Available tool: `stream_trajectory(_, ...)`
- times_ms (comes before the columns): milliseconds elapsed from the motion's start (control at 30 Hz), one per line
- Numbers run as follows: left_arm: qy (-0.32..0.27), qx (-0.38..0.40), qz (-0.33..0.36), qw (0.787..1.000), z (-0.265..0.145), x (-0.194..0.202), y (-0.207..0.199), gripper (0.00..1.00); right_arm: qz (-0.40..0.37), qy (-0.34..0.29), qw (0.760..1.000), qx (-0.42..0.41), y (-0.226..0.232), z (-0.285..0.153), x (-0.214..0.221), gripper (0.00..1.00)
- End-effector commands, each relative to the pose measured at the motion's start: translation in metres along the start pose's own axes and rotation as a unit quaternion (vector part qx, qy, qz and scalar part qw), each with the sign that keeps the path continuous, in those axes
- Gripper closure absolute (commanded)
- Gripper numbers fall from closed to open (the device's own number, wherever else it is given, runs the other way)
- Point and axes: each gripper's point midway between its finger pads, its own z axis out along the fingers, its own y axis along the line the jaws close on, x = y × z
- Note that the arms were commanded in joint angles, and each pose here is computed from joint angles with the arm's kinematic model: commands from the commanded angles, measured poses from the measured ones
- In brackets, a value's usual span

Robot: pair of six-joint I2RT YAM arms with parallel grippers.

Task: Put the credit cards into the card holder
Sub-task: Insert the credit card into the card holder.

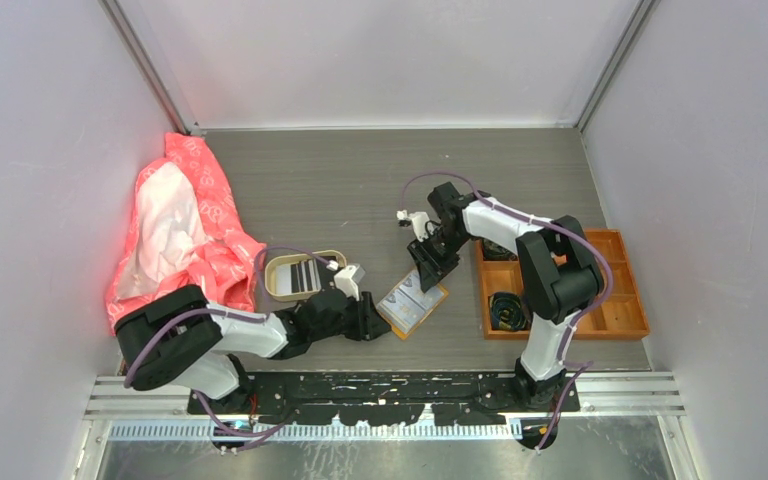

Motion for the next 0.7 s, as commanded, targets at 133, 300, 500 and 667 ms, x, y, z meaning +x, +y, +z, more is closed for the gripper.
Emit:
stream_trajectory(133,-0.029,0.017,-0.006,0.999,0.012,-0.017,-0.015,0.62,0.008,0.004,1.000,0.029,-0.012,-0.001,-0.009,0.55)
stream_trajectory(300,-0.031,0.008,-0.001,0.999,0.016,-0.019,-0.013,0.62,0.013,0.013,0.999,0.033,-0.014,0.000,-0.006,0.54)
stream_trajectory(500,-0.032,-0.005,0.014,0.999,0.017,-0.024,-0.012,0.62,0.011,0.003,1.000,-0.027,0.009,-0.004,-0.011,0.57)
stream_trajectory(667,-0.034,-0.017,0.023,0.999,0.018,-0.029,-0.010,0.62,0.010,-0.008,0.999,-0.045,0.018,-0.010,-0.015,0.60)
